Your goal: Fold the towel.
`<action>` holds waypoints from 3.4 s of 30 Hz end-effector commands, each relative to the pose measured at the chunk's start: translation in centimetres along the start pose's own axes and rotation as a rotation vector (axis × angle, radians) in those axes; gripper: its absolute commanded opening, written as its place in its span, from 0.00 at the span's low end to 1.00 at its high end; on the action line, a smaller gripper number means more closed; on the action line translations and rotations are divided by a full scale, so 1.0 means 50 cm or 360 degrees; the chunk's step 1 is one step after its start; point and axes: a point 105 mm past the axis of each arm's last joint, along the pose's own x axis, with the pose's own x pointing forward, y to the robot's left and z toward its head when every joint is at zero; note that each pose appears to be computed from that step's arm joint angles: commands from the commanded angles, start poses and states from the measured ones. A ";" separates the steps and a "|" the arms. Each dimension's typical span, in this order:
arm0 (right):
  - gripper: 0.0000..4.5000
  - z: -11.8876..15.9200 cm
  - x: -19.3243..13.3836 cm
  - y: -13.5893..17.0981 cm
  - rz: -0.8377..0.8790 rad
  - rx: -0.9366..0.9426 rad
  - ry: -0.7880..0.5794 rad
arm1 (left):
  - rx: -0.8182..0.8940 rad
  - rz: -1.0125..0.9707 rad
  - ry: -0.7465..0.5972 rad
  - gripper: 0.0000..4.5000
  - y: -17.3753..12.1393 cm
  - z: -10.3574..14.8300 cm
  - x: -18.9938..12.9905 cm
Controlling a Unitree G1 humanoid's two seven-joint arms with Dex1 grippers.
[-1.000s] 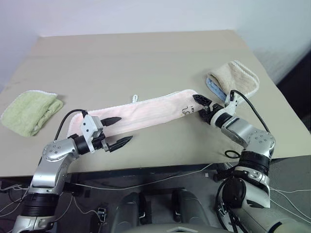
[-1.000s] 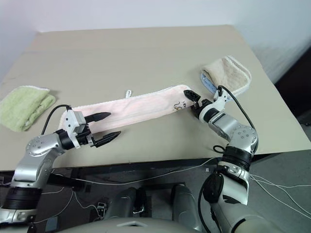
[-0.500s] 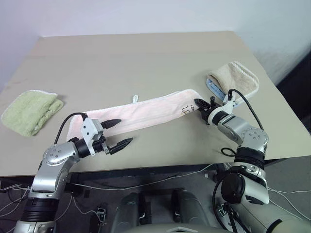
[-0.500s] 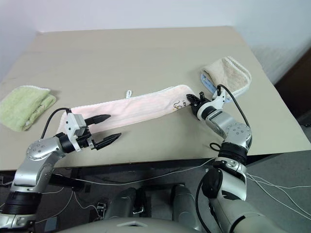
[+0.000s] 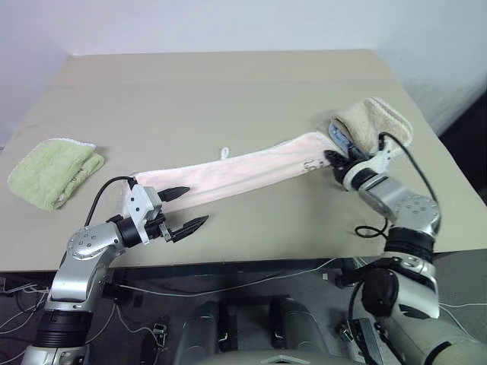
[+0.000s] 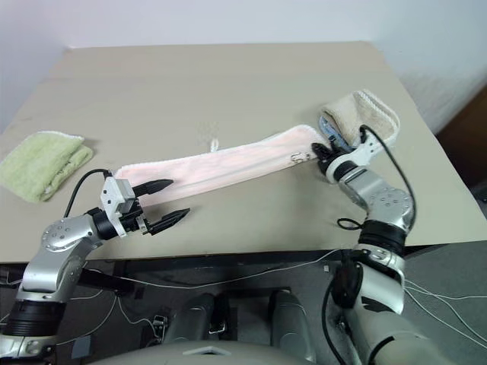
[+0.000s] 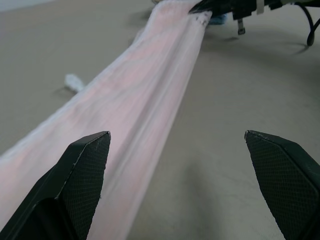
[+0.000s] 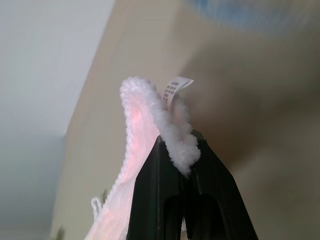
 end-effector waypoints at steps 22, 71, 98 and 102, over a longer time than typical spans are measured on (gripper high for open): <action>0.01 -0.308 0.030 0.199 0.0805 -0.2161 0.0579 | 0.0029 0.0001 -0.0080 1.00 -0.010 0.012 0.012; 0.00 -0.239 0.082 0.203 0.1096 -0.1898 0.0298 | -0.1307 0.1303 -0.0303 1.00 -0.062 -0.037 -0.081; 0.00 -0.168 0.051 0.253 0.1077 -0.1880 0.0034 | -0.1975 0.1672 -0.0610 0.64 0.052 -0.061 -0.096; 0.00 -0.162 0.047 0.251 0.1057 -0.1884 0.0012 | -0.1981 0.1647 -0.0646 0.33 0.062 -0.055 -0.093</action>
